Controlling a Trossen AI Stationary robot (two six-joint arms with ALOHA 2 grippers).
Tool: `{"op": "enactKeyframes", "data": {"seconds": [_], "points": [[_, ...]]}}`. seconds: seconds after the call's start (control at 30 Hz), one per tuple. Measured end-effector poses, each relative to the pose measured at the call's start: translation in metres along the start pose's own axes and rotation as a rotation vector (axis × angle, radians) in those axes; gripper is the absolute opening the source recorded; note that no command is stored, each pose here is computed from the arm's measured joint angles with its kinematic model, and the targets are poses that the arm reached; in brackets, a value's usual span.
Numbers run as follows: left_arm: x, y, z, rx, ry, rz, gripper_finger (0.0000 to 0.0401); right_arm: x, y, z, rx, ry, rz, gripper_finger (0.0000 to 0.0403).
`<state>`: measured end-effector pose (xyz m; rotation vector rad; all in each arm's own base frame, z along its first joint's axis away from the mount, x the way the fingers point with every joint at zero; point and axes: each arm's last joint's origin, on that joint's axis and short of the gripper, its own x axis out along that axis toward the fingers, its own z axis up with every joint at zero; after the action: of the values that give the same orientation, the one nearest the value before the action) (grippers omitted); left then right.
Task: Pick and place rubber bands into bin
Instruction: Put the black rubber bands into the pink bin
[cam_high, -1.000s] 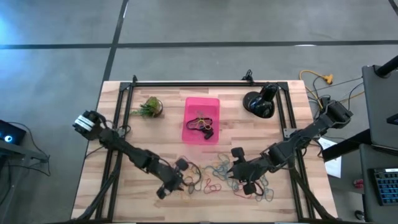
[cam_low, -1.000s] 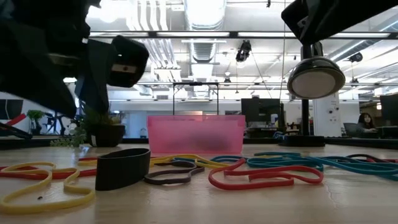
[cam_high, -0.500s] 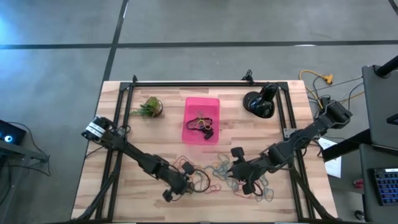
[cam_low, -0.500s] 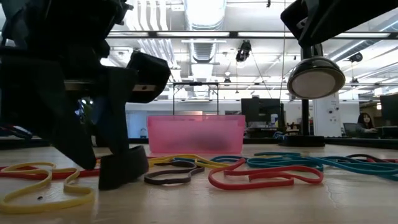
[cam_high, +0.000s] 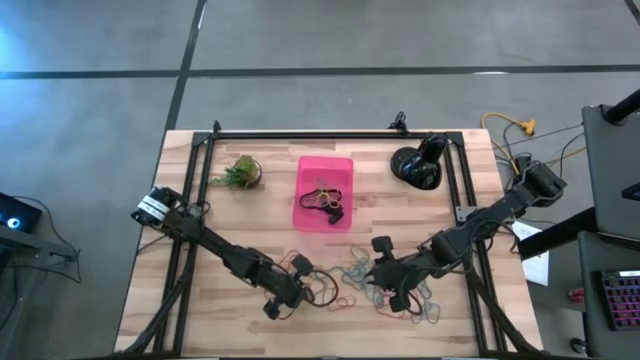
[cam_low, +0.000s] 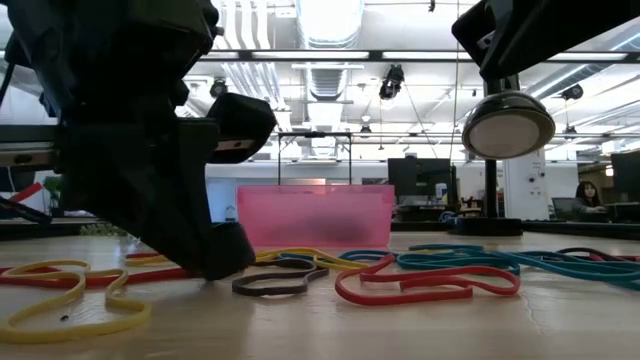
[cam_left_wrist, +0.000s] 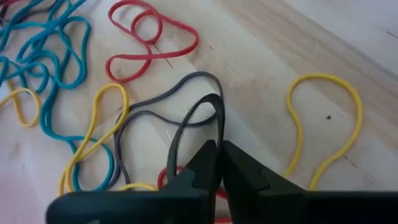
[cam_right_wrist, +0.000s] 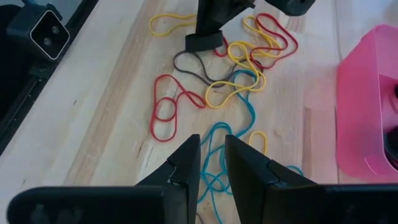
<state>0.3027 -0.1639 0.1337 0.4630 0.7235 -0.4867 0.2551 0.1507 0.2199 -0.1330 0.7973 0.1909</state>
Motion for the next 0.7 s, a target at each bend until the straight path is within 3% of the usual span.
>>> {"op": "enactKeyframes", "data": {"seconds": [0.23, 0.5, 0.7], "points": [[-0.009, 0.005, 0.009, 0.052, -0.008, 0.077, 0.0, 0.0, 0.0, -0.001, 0.0, 0.002, -0.001, 0.0074], [-0.06, 0.029, 0.016, 0.077, 0.062, 0.368, 0.0, 0.001, 0.0, -0.002, 0.01, 0.005, -0.002, 0.0068], [-0.095, 0.067, 0.01, 0.064, 0.08, 0.564, 0.0, 0.001, 0.0, -0.003, 0.01, 0.006, -0.002, 0.0072]]}}
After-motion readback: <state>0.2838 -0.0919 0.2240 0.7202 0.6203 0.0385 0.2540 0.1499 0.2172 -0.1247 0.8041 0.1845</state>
